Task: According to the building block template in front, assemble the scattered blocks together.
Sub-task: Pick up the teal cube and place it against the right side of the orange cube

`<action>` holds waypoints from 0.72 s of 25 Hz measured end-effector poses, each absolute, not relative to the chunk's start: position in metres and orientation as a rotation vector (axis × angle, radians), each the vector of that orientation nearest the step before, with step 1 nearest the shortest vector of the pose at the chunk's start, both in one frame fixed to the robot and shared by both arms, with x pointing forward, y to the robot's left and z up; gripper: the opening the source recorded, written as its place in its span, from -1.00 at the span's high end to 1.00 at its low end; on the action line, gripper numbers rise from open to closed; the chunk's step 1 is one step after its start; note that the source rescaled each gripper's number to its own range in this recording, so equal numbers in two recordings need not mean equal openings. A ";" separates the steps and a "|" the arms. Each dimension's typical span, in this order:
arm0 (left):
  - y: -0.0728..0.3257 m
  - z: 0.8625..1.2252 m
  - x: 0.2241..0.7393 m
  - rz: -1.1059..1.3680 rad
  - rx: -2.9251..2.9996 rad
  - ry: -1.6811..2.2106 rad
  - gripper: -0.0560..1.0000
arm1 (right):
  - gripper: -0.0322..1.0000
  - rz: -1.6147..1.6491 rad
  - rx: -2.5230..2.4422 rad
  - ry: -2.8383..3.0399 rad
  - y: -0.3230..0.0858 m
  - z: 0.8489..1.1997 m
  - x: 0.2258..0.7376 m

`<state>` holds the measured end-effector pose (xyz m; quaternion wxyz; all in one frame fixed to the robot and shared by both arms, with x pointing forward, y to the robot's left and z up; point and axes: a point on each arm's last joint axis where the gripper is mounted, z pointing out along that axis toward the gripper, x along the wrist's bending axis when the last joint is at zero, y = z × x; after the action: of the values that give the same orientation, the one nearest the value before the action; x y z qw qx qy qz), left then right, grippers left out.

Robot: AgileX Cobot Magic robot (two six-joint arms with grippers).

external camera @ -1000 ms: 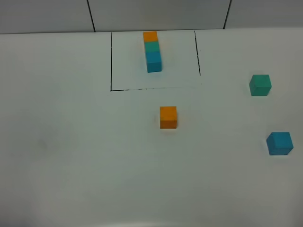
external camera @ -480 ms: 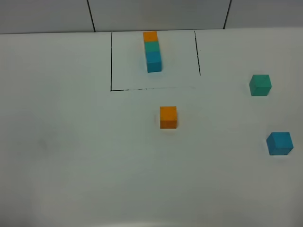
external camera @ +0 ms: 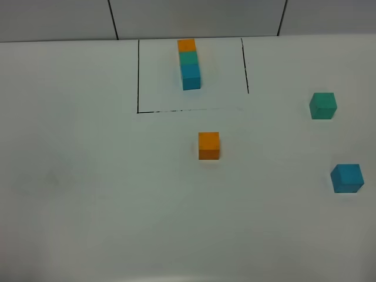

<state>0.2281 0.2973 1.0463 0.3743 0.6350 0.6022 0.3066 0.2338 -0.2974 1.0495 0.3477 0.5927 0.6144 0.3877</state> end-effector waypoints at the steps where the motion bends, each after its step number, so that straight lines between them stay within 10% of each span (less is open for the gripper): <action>1: 0.297 1.046 0.228 0.785 1.626 1.542 -0.50 | -0.43 1.005 1.537 1.593 -0.297 1.049 0.234; 18: 0.297 1.046 0.228 0.785 1.626 1.542 -0.50 | -0.49 0.980 1.559 1.614 -0.297 1.054 0.242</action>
<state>0.2281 0.2972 1.0463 0.3743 0.6349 0.6023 0.3067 0.2424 -0.2972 1.0539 0.3396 0.5988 0.6202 0.3763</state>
